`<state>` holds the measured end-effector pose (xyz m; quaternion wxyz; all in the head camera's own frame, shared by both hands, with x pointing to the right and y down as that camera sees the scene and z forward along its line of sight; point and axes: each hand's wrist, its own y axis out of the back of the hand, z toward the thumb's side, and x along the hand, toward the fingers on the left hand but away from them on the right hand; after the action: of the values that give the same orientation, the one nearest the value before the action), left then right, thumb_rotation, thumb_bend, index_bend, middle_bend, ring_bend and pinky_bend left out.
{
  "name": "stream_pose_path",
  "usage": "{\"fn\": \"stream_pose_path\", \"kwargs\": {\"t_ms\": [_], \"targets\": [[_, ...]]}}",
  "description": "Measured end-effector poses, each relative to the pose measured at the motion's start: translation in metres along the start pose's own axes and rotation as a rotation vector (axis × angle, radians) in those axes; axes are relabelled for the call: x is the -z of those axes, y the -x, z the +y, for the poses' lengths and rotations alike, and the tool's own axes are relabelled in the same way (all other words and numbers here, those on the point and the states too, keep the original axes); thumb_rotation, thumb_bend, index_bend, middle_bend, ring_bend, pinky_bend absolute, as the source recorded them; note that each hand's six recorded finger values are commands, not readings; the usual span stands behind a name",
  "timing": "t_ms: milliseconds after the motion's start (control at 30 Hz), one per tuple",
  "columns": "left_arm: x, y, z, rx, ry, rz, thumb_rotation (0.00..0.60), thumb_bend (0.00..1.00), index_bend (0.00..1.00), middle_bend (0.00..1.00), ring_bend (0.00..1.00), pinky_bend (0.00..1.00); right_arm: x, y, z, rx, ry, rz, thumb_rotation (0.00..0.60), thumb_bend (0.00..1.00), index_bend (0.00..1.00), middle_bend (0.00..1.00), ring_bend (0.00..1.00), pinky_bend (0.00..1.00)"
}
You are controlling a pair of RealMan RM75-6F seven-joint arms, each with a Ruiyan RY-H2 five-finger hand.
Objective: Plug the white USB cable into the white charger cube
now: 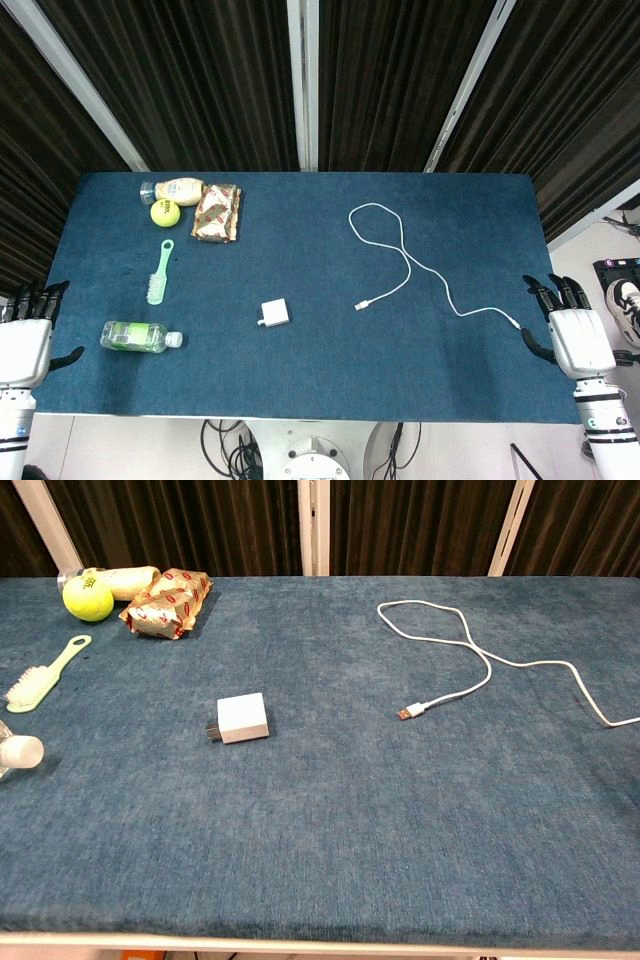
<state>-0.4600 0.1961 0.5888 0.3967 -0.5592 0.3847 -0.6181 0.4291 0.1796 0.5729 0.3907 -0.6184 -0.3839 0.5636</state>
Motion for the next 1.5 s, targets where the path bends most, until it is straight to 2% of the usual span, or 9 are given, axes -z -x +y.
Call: {"fn": "stream_pose_path", "kwargs": {"t_ms": [233,433,533,700,833,967,1167,1300,1500], "targets": [[-0.004,-0.002,-0.001,0.002,0.006,-0.008,0.6,0.06,0.08,0.12,0.01,0.0,-0.007,0.005,-0.003,-0.015,0.017,0.028,0.6,0.24,0.12,0.28,0.09,0.11],[-0.009,-0.002,0.0,-0.005,0.009,-0.024,0.6,0.05,0.09,0.12,0.01,0.0,-0.035,0.024,-0.014,-0.07,0.031,0.139,0.6,0.25,0.15,0.28,0.1,0.11],[-0.009,-0.002,0.0,-0.008,0.009,-0.025,0.6,0.05,0.08,0.12,0.01,0.0,-0.061,0.043,-0.023,-0.117,0.023,0.232,0.6,0.27,0.18,0.29,0.1,0.12],[-0.009,-0.001,0.001,-0.006,0.01,-0.021,0.6,0.06,0.08,0.12,0.01,0.0,-0.12,0.081,-0.047,-0.191,-0.018,0.407,0.6,0.27,0.26,0.3,0.1,0.12],[-0.009,-0.001,0.0,0.0,0.01,-0.021,0.6,0.06,0.08,0.12,0.01,0.0,-0.163,0.108,-0.066,-0.204,-0.031,0.487,0.6,0.22,0.31,0.31,0.1,0.12],[-0.008,0.0,0.0,0.004,0.01,-0.016,0.6,0.06,0.08,0.12,0.01,0.0,-0.193,0.13,-0.089,-0.222,-0.048,0.497,0.6,0.21,0.33,0.3,0.1,0.08],[-0.005,0.001,-0.001,0.011,0.015,-0.007,0.6,0.06,0.09,0.12,0.01,0.0,-0.211,0.143,-0.119,-0.254,-0.07,0.467,0.6,0.22,0.37,0.3,0.1,0.05],[-0.005,0.0,-0.002,0.014,0.017,-0.007,0.6,0.06,0.08,0.12,0.01,0.0,-0.213,0.141,-0.129,-0.29,-0.084,0.469,0.6,0.23,0.37,0.29,0.09,0.04],[-0.006,-0.002,-0.002,0.014,0.019,-0.014,0.6,0.06,0.08,0.12,0.01,0.0,-0.211,0.138,-0.131,-0.292,-0.096,0.466,0.6,0.26,0.37,0.29,0.09,0.03]]}}
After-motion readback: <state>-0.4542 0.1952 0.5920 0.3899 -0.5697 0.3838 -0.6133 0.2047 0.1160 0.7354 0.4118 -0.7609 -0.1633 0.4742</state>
